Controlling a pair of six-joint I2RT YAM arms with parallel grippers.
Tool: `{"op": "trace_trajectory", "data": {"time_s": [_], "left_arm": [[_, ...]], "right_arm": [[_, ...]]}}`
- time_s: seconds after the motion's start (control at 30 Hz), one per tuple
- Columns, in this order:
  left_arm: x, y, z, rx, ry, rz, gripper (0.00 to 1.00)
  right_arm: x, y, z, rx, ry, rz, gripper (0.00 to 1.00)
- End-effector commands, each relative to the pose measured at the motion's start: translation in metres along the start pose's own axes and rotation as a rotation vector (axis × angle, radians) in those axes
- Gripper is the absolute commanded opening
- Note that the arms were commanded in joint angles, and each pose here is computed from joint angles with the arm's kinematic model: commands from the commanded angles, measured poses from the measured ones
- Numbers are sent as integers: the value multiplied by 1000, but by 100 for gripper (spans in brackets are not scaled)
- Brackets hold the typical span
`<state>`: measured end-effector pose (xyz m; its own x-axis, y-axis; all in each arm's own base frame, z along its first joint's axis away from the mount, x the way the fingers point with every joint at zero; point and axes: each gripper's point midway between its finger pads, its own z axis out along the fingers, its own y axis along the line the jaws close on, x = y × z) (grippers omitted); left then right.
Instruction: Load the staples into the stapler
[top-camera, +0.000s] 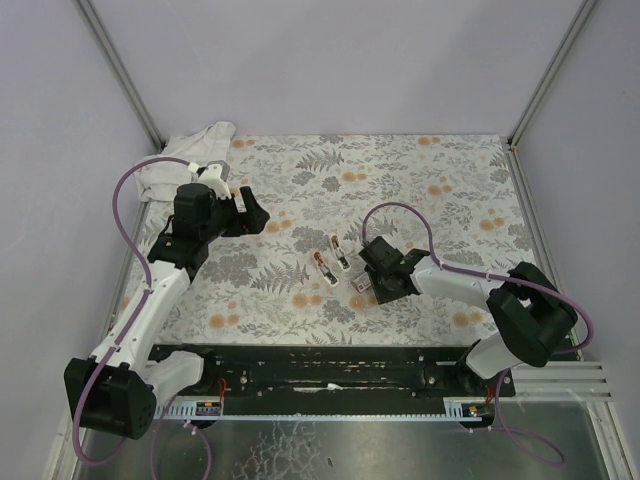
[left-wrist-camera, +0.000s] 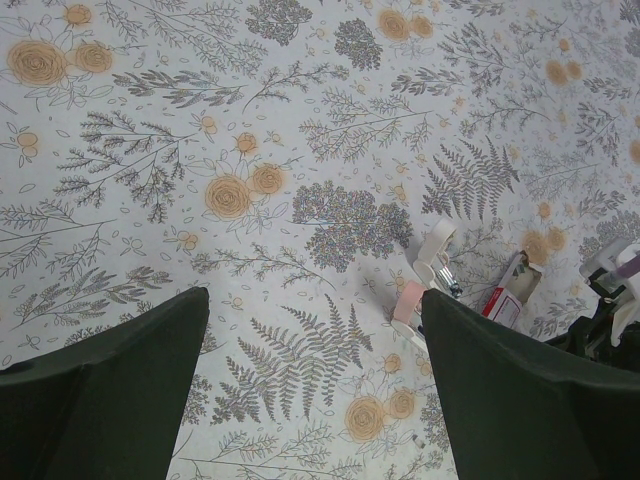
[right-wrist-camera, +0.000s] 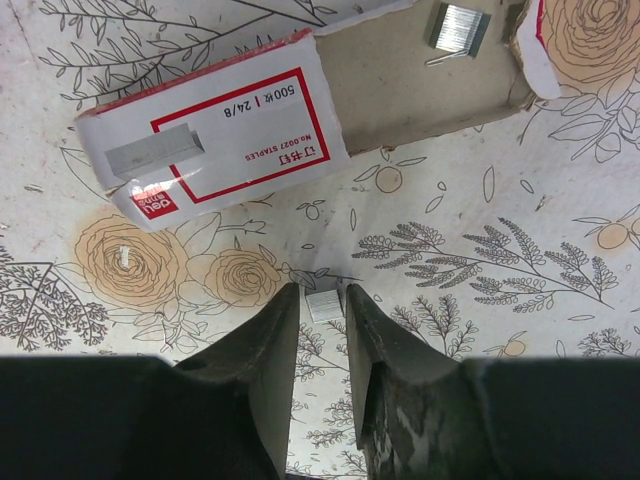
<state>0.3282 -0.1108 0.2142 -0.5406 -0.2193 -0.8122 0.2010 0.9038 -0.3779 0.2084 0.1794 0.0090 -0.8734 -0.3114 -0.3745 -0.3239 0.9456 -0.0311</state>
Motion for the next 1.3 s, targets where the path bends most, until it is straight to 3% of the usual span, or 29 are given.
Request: {"op": "trace_trajectory", "data": {"time_s": [0.0,0.37,0.73,1.03,1.27], "left_arm": [[-6,-1,3,13,-28,-3,86],[-7,0,3,9,-33,-1,86],[-6,1,3,7,-31,-2,86],[-6,2,4,3,-31,-1,86],[-6,3,4,-1,-30,-1,86]], "right_arm": [[24,-6,5,11,83,-16,31],[10,-1,-6,-22,42,-33,19],[-36,45,-33,-235,-143,-67,19],[-77,83,-37,-269,-263,-153,19],[-97,98,-28,-258,-284,-166,19]]}}
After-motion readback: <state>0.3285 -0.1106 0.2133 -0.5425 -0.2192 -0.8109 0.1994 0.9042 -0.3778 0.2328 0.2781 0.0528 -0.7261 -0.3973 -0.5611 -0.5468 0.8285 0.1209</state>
